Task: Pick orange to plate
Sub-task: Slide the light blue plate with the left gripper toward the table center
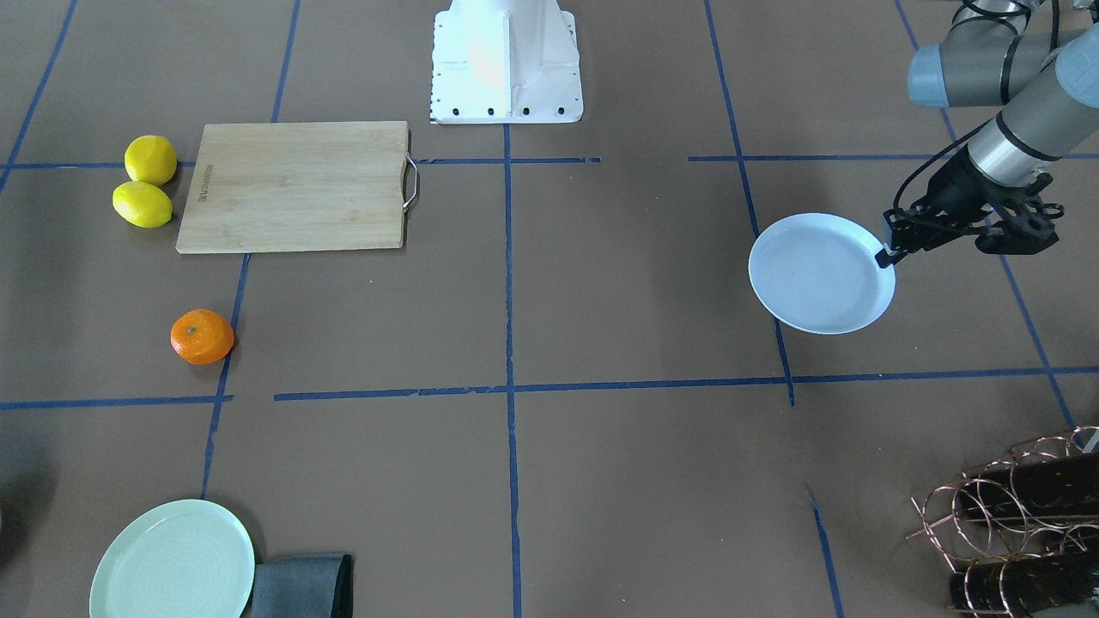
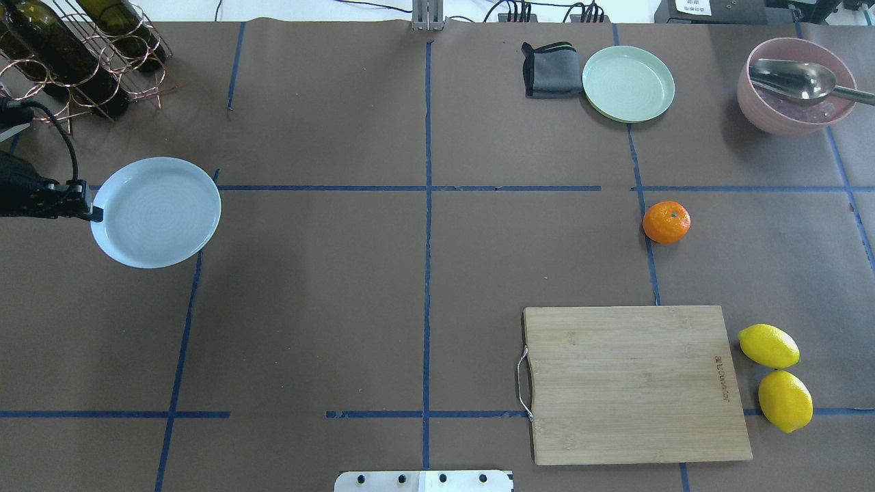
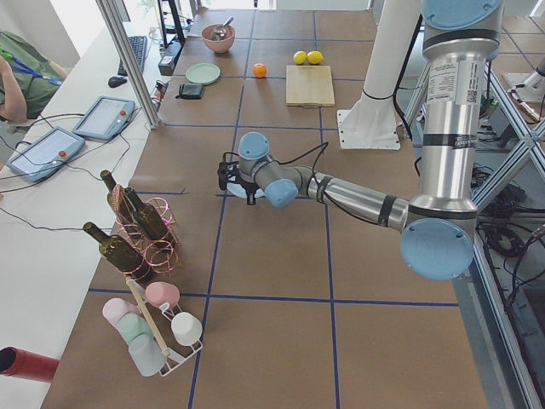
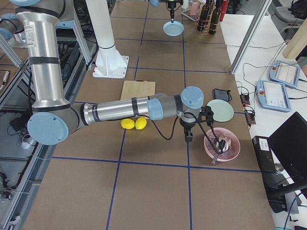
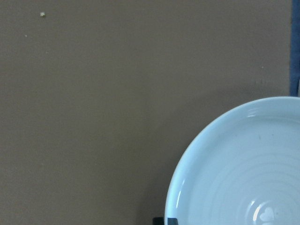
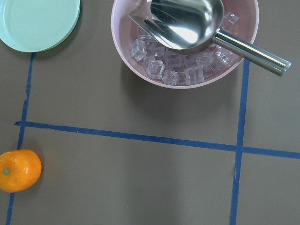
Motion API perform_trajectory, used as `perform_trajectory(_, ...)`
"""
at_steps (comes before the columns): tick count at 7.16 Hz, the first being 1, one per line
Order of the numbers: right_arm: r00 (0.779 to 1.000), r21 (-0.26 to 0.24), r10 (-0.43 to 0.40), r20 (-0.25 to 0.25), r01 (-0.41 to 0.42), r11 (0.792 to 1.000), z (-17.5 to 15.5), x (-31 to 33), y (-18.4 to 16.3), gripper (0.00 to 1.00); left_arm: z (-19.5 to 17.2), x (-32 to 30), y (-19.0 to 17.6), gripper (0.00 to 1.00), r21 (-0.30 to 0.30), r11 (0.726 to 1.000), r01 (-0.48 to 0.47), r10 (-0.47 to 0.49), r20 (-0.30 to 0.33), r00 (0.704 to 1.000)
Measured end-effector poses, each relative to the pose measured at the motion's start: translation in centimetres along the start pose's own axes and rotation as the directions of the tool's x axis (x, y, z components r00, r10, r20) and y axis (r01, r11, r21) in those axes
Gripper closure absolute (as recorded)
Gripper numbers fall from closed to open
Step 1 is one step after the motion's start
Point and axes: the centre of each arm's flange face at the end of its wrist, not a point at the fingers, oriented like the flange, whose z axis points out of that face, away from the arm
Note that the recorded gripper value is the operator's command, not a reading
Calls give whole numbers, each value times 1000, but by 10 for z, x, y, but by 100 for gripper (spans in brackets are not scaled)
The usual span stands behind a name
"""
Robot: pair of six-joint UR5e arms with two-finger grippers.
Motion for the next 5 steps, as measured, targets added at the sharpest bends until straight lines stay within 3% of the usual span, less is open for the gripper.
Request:
perform_trajectory(2, 1000, 10, 1, 3, -1, 1000, -5, -7, 0, 0, 5, 84, -31, 100, -9, 989, 149, -149, -75, 986)
perform_trajectory(3, 1000, 17, 14, 9, -14, 1000, -9, -12, 0, 0, 25, 139, -24, 100, -37, 976, 215, -217, -98, 971)
perform_trajectory(5, 999, 21, 27, 20, -28, 999, -13, -17, 3, 0, 83, 246, 33, 100, -73, 951, 301, -308, -117, 944)
